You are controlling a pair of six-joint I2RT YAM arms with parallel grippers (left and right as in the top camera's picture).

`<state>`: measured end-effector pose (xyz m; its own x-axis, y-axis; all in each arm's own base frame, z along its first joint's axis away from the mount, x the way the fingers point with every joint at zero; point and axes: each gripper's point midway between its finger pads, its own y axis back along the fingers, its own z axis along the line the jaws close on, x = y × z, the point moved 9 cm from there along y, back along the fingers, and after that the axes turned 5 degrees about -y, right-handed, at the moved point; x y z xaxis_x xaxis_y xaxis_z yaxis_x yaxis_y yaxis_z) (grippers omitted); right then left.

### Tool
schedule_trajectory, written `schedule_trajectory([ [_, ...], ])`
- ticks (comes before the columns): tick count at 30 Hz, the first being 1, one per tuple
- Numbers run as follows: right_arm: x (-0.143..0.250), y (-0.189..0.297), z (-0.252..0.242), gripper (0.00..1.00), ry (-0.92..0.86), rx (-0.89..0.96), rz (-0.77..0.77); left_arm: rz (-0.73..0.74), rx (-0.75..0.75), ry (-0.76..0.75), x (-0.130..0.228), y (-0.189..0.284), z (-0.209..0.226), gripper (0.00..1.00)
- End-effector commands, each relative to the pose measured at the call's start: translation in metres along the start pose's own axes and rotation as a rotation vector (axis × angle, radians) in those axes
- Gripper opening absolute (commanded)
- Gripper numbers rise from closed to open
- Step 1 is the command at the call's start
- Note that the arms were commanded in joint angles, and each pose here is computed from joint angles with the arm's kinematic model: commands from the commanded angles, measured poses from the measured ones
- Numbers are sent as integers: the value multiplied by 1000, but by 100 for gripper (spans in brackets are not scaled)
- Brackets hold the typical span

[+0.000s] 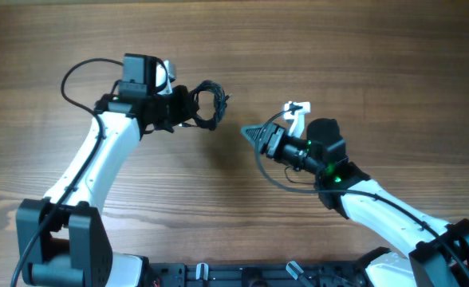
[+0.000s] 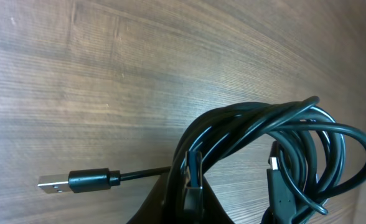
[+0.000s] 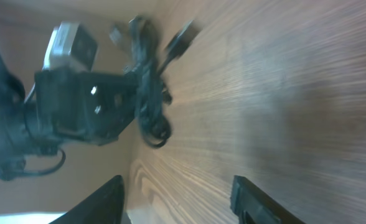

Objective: Untangle cables

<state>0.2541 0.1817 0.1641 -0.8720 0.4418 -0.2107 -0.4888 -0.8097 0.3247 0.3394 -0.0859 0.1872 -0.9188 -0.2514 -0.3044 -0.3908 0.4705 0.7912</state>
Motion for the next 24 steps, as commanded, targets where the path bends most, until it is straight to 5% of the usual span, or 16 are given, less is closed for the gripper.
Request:
schedule_trajectory([
  [1,11,-7,7,54,74,-6,3,1,-49,47,11,-11,-20,4],
  [6,16,-10,8,45,77,12,-7,-16,-131,-8,33,-25,-48,4],
  [12,18,-10,-2,5,31,81,-18,24,-106,-88,54,-33,-73,4],
  [24,27,20,-20,5,10,114,265,-222,-46,90,20,65,-53,4],
])
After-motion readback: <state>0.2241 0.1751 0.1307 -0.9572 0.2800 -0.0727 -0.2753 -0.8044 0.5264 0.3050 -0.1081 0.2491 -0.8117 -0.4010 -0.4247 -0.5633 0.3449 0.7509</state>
